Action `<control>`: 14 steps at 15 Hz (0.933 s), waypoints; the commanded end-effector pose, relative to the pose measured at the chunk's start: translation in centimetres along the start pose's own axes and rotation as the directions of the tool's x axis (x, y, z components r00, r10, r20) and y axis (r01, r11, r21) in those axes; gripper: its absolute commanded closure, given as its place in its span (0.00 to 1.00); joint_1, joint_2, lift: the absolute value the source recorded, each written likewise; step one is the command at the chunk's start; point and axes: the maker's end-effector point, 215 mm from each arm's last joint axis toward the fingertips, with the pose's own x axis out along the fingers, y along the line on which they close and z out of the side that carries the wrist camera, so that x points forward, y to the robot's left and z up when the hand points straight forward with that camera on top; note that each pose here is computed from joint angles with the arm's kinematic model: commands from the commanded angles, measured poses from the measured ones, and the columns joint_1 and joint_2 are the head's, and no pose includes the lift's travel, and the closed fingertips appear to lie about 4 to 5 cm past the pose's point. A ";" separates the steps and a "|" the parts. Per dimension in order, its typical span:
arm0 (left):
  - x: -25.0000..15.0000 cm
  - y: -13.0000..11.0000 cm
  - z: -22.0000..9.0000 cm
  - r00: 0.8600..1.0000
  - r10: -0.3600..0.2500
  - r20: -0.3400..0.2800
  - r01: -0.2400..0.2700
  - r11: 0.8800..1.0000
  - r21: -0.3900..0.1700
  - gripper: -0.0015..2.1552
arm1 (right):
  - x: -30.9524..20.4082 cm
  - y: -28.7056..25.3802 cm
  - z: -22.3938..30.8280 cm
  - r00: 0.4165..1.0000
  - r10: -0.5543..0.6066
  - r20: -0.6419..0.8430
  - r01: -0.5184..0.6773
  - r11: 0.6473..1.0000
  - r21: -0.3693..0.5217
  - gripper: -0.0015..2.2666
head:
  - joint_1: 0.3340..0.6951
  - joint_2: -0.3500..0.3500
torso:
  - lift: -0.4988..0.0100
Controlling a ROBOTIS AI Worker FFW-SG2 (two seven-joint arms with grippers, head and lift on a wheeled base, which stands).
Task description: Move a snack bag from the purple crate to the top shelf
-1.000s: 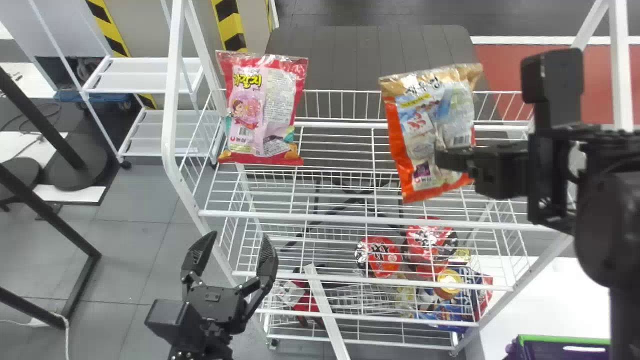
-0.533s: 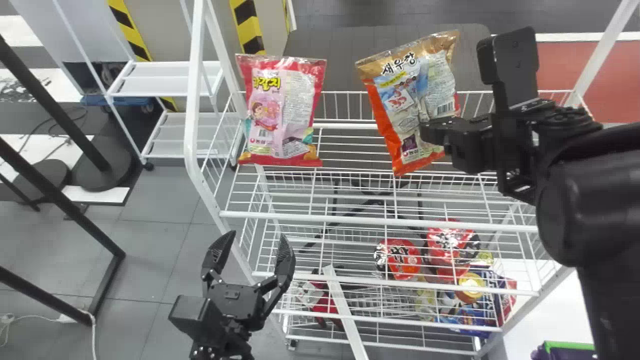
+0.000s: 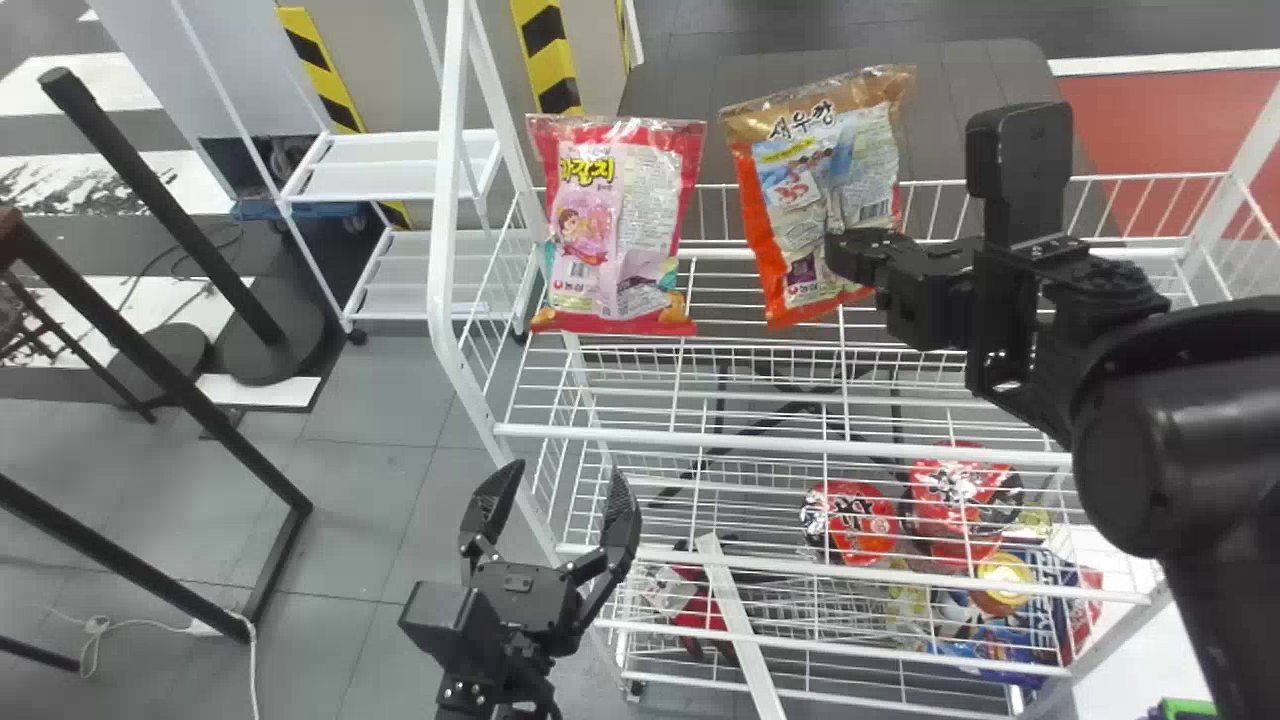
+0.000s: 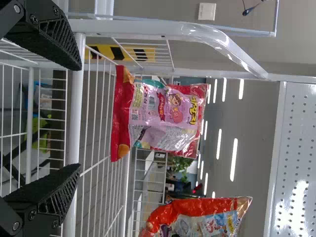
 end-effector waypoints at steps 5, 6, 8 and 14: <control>-0.1 0.2 -0.4 1.000 0.001 0.005 -0.001 1.000 0.002 0.06 | 2.5 2.1 -1.5 0.996 0.035 0.086 -0.046 0.991 0.127 0.95 | 1.00 0.78 | 0.98; 0.0 0.2 -0.5 1.000 0.001 0.003 -0.001 1.000 0.003 0.06 | 2.8 2.4 -1.5 0.994 0.030 0.104 -0.044 0.990 0.134 0.95 | 1.00 0.79 | 0.98; -0.1 0.2 -0.3 1.000 0.000 0.011 0.000 1.000 0.003 0.06 | 3.2 2.8 -1.7 0.992 0.021 0.124 -0.039 0.988 0.150 0.95 | 1.00 0.81 | 0.98; -0.2 0.4 -0.3 1.000 -0.003 0.016 0.003 1.000 0.010 0.06 | 4.5 1.1 -1.9 0.977 -0.036 0.209 -0.009 0.977 0.211 0.95 | 1.00 0.81 | 0.98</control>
